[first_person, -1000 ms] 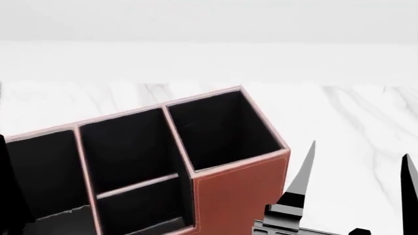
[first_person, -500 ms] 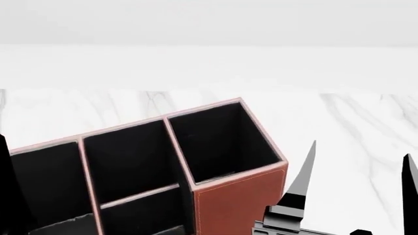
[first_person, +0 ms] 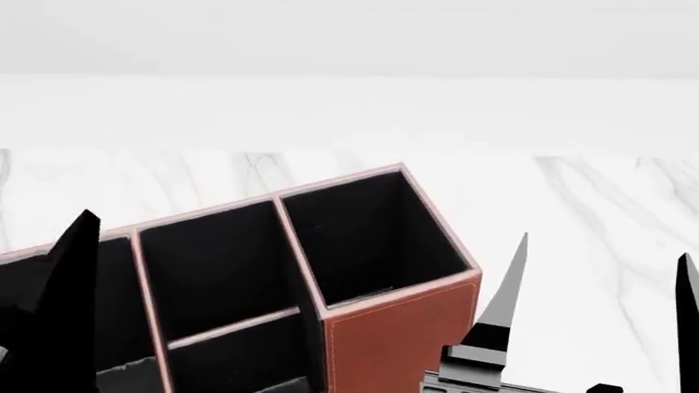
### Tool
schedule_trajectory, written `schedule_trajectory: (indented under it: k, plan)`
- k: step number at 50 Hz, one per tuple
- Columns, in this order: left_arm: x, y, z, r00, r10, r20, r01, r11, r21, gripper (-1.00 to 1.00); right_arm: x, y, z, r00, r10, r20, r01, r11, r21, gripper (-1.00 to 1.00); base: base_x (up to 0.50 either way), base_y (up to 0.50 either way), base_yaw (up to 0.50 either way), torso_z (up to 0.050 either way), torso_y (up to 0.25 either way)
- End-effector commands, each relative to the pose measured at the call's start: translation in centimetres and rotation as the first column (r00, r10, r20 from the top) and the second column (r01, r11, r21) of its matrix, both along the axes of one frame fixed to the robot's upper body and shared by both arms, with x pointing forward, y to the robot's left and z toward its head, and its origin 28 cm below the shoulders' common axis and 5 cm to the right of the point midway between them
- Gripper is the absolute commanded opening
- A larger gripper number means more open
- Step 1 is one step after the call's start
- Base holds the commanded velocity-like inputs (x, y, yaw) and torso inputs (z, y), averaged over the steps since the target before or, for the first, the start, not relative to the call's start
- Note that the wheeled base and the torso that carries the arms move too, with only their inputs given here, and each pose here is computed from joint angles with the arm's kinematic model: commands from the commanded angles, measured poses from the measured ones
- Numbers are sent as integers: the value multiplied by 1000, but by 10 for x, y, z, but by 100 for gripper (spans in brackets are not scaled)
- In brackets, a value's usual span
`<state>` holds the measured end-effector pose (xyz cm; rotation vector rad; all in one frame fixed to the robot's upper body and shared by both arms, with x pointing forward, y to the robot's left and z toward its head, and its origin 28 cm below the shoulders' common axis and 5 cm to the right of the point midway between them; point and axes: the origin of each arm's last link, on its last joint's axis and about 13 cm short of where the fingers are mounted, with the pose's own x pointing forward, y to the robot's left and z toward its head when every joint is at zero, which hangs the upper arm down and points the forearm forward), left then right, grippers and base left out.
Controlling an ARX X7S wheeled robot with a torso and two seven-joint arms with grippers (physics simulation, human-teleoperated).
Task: Pick up the book and place it in the front compartment of the caddy.
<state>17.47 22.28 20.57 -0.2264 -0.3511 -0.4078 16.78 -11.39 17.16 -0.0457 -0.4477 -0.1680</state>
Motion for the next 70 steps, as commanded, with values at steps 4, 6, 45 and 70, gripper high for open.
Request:
schedule_trajectory:
  k: [4,6,45,70]
  plan:
    - [24,4,33,962,-244,-121,262,950,168,100,1,-1,0,1000,-1,-2,1,1000,2,100,0,0,0,0,0]
    - [28,3,37,950,-273,-150,299,934,197,100,0,-1,0,1000,-2,-1,2,1000,3,100,0,0,0,0,0]
    - [81,-40,58,710,-285,-644,680,518,519,100,0,-4,2,1000,-10,6,10,1000,20,100,0,0,0,0,0]
    - [87,-54,51,582,-243,-776,784,422,456,100,1,-3,1,1000,-11,-1,11,1000,18,100,0,0,0,0,0]
